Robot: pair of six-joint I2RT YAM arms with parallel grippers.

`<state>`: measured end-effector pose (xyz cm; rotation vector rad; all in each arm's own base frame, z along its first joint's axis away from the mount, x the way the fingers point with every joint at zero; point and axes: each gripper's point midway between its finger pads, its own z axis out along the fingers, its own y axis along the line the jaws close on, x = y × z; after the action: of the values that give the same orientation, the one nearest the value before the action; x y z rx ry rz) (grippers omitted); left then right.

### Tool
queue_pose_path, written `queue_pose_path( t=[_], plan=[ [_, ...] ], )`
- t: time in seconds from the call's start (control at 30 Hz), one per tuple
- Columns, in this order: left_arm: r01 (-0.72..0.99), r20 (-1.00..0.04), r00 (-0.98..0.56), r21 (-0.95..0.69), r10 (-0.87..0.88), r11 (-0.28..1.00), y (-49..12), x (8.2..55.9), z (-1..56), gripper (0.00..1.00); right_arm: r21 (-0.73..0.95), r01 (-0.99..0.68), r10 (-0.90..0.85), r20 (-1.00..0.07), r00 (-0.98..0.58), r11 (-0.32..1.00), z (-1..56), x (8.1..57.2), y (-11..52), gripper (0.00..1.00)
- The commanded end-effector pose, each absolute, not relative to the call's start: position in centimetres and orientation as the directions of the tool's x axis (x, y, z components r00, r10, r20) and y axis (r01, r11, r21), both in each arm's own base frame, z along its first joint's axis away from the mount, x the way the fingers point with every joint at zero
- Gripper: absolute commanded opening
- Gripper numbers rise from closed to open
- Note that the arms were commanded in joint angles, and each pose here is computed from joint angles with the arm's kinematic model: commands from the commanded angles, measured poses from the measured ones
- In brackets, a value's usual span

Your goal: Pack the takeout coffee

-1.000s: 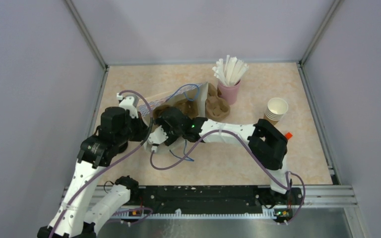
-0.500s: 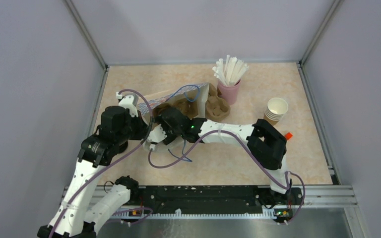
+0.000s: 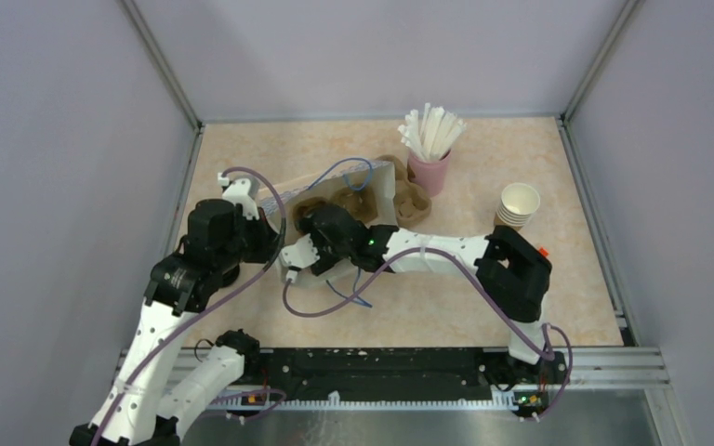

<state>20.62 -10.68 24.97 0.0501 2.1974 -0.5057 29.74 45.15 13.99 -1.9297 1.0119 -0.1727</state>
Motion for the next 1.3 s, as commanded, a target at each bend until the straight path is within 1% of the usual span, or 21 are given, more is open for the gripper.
queue_pose_path(
  t=[0.0,0.27,0.43,0.5,0.63,0.77,0.9,0.97,1.03,1.2,1.27],
  plan=[
    [0.249,-0.781,-0.603,-0.379,-0.164,0.891,-11.5,20.2,26.8,0.00,-0.814,-0.568,-0.666,-0.359,0.654,-0.119,18.8,29.5,45.5,0.83],
    [0.237,-0.781,-0.604,-0.365,-0.158,0.900,-11.1,20.1,26.4,0.00,-0.805,-0.586,-0.639,-0.401,0.656,-0.096,19.5,29.0,44.9,0.87],
    [0.234,-0.780,-0.607,-0.359,-0.153,0.903,-11.0,20.1,26.1,0.00,-0.788,-0.611,-0.627,-0.437,0.644,-0.078,19.7,28.4,44.3,0.93],
    [0.234,-0.780,-0.607,-0.360,-0.154,0.903,-11.0,20.1,26.2,0.00,-0.785,-0.615,-0.626,-0.441,0.643,-0.079,19.7,28.1,43.9,0.94],
    [0.233,-0.781,-0.605,-0.359,-0.154,0.904,-11.0,20.3,26.3,0.00,-0.793,-0.609,-0.598,-0.474,0.646,-0.030,21.5,27.9,43.7,0.94],
    [0.235,-0.780,-0.606,-0.365,-0.158,0.901,-11.2,20.3,26.4,0.00,-0.784,-0.620,-0.611,-0.475,0.633,-0.033,20.9,28.2,43.2,0.94],
    [0.238,-0.780,-0.605,-0.370,-0.161,0.898,-11.3,20.4,26.6,0.00,-0.774,-0.634,-0.590,-0.513,0.624,0.001,22.1,28.2,43.3,0.90],
    [0.240,-0.781,-0.603,-0.371,-0.162,0.897,-11.3,20.5,26.8,0.00,-0.765,-0.644,-0.584,-0.535,0.611,0.027,23.2,28.3,43.2,0.87],
    [0.240,-0.779,-0.606,-0.374,-0.163,0.896,-11.4,20.5,27.0,0.00,-0.733,-0.680,-0.572,-0.565,0.594,0.019,23.8,27.6,43.1,0.84],
    [0.217,-0.760,-0.624,-0.392,-0.182,0.894,-11.6,20.9,27.4,0.00,-0.653,-0.754,-0.513,-0.674,0.532,0.075,28.4,25.7,42.4,0.79],
    [0.206,-0.746,-0.639,-0.402,-0.189,0.892,-11.8,21.0,27.7,0.00,-0.624,-0.772,-0.474,-0.720,0.507,0.122,30.9,24.9,41.8,0.77]
  ],
)
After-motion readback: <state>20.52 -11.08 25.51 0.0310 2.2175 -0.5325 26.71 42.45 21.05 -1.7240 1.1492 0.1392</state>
